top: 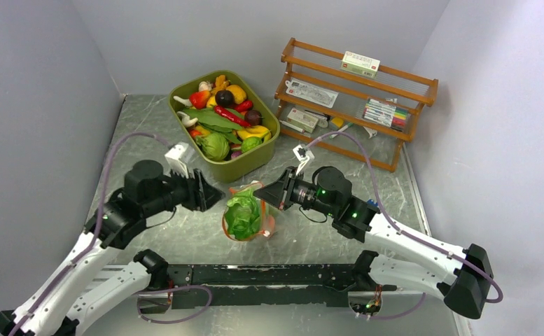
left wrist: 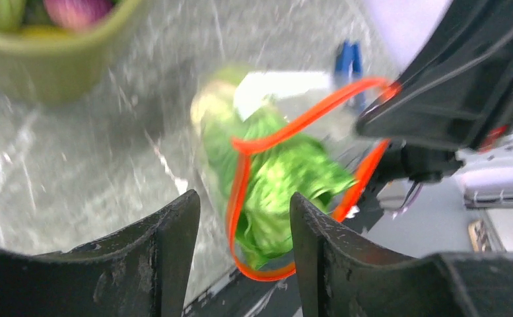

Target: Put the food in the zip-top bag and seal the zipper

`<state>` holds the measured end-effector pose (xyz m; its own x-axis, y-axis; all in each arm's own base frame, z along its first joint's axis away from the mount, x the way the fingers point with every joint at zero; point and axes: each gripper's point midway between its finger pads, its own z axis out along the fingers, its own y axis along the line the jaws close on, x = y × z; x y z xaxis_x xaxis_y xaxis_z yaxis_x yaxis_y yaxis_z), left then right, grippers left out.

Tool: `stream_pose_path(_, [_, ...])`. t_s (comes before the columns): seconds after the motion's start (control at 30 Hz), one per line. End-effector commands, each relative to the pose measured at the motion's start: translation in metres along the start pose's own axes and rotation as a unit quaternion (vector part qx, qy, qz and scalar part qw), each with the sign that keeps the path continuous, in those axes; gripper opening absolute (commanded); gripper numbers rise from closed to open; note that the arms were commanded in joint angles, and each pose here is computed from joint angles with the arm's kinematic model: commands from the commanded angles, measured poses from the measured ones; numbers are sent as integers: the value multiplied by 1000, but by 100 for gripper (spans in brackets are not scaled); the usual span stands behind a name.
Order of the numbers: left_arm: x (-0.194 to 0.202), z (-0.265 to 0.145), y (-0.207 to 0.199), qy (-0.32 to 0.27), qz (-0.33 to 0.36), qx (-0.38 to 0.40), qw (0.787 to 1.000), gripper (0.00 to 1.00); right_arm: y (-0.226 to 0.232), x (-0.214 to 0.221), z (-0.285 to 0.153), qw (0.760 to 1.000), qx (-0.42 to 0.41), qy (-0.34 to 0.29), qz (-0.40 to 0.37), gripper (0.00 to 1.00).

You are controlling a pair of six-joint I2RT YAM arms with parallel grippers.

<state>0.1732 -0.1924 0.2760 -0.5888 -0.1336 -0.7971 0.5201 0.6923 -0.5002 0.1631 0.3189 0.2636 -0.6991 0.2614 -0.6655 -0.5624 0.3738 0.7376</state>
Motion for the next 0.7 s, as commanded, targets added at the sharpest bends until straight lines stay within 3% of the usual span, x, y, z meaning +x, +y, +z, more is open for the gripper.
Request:
stream_pose_path(0.0, [40,8,-2,34,-22,49,998,54,28,-27,-1,998,-38,-35,-23,0])
stream_pose_path(0.1, [54,15,14,39,-13,28,999,56,31,-28,-2,998,-43,-31,-28,0])
stream_pose_path(0.33, [73,28,39,81,-28,-28,996,43,32,-29,-1,998,-48,-36,-23,0])
stream_pose_path(0.4, [74,28,37,86,-28,-22,996,45,31,-29,0,998,-47,-36,-22,0])
stream_pose_path(0.53, [63,23,19,64,-34,16,997,56,28,-28,1,998,-43,-36,-19,0])
stream_pose_path(0.67, [49,15,33,32,-50,-41,997,49,30,-29,0,998,-45,-36,-26,0])
